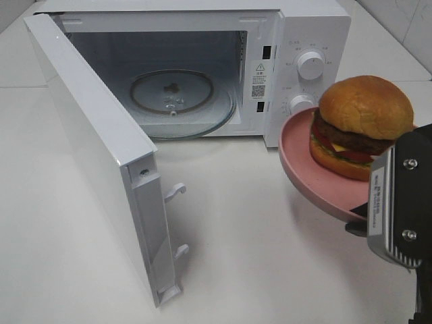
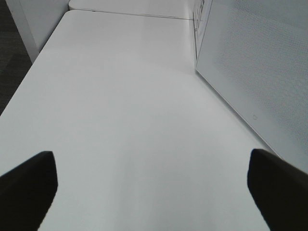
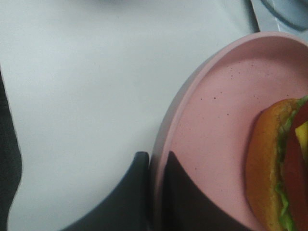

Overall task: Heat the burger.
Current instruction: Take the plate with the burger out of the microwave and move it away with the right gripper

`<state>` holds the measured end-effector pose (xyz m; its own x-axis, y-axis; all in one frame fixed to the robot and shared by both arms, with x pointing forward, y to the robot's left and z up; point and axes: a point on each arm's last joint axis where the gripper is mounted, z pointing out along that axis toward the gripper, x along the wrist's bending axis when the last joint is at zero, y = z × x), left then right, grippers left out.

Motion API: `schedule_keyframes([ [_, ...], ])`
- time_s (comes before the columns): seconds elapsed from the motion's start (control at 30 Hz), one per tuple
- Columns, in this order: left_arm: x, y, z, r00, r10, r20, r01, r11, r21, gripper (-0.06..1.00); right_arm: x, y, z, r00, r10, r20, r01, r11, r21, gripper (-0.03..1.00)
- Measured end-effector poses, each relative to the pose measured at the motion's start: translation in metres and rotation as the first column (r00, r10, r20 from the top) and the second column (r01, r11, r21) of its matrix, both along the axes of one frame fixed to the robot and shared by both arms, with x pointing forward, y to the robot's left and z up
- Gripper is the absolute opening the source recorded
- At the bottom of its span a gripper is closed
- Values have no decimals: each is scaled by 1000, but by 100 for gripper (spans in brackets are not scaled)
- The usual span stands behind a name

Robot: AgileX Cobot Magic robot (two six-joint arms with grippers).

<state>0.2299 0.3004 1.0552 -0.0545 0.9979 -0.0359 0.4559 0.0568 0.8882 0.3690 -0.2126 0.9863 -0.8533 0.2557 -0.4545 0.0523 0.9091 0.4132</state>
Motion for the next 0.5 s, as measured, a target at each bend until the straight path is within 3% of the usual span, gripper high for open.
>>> schedule_keyframes([
  [0.17,0,0,0,1000,0,0,0,1000,0,99,4,-11,-2,977,-214,-21,214,977,-5,6],
  [0.27,0,0,0,1000,0,0,0,1000,0,99,4,-12,-2,970,-243,-18,243,970,-2,6],
  [0.33,0,0,0,1000,0,0,0,1000,0,99,6,-17,-1,939,-345,-16,345,939,9,6],
  [0.5,0,0,0,1000,0,0,0,1000,0,99,6,-23,-2,892,-451,-38,452,892,11,6],
])
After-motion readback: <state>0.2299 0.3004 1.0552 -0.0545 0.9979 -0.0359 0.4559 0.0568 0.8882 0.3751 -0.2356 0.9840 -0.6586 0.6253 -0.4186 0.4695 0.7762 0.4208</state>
